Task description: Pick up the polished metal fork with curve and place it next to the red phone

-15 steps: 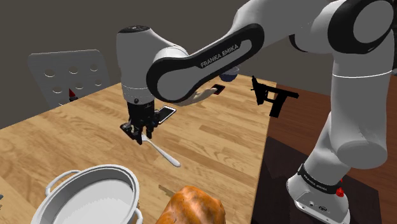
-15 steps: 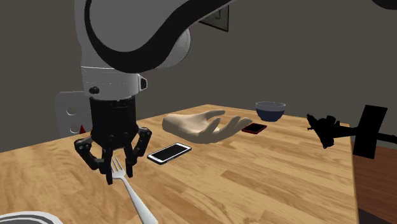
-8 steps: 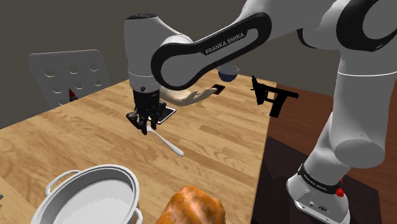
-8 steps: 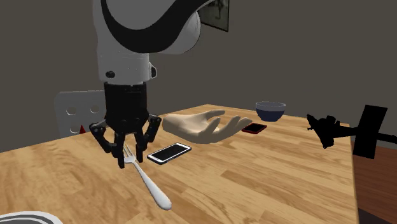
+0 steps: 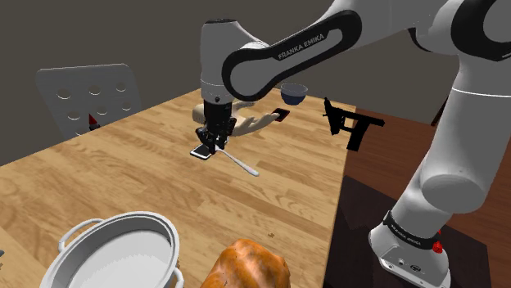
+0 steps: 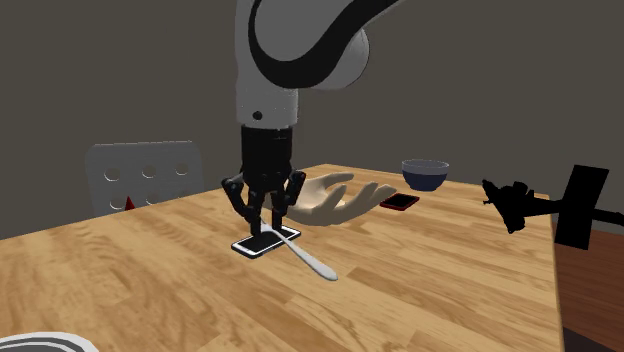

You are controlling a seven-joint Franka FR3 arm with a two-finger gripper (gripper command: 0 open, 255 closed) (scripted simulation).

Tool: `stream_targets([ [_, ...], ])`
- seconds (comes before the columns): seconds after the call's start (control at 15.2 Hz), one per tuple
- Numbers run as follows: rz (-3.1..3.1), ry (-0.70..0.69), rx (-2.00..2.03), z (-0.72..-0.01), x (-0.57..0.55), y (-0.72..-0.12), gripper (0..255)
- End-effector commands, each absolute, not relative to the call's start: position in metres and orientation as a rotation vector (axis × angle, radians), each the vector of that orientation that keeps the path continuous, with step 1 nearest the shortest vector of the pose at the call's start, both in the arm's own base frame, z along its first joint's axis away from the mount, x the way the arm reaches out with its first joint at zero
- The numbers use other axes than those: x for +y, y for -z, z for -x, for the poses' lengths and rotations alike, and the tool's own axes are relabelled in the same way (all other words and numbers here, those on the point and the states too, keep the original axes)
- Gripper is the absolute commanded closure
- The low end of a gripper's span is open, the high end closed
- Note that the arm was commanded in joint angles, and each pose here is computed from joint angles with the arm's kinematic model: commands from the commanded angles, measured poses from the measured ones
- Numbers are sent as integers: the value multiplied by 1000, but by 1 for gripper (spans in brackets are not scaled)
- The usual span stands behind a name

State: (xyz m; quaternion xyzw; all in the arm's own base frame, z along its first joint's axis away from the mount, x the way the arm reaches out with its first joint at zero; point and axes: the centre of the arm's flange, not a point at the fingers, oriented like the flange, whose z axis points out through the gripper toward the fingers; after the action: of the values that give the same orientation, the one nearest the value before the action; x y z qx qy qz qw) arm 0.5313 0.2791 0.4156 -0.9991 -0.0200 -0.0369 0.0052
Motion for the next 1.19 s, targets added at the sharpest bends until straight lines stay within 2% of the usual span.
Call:
stream_targets([
  [0.0,3128,115,-65,-536,253,-416,255],
  [1.12,3128,115,-65,-579,33,-417,255],
])
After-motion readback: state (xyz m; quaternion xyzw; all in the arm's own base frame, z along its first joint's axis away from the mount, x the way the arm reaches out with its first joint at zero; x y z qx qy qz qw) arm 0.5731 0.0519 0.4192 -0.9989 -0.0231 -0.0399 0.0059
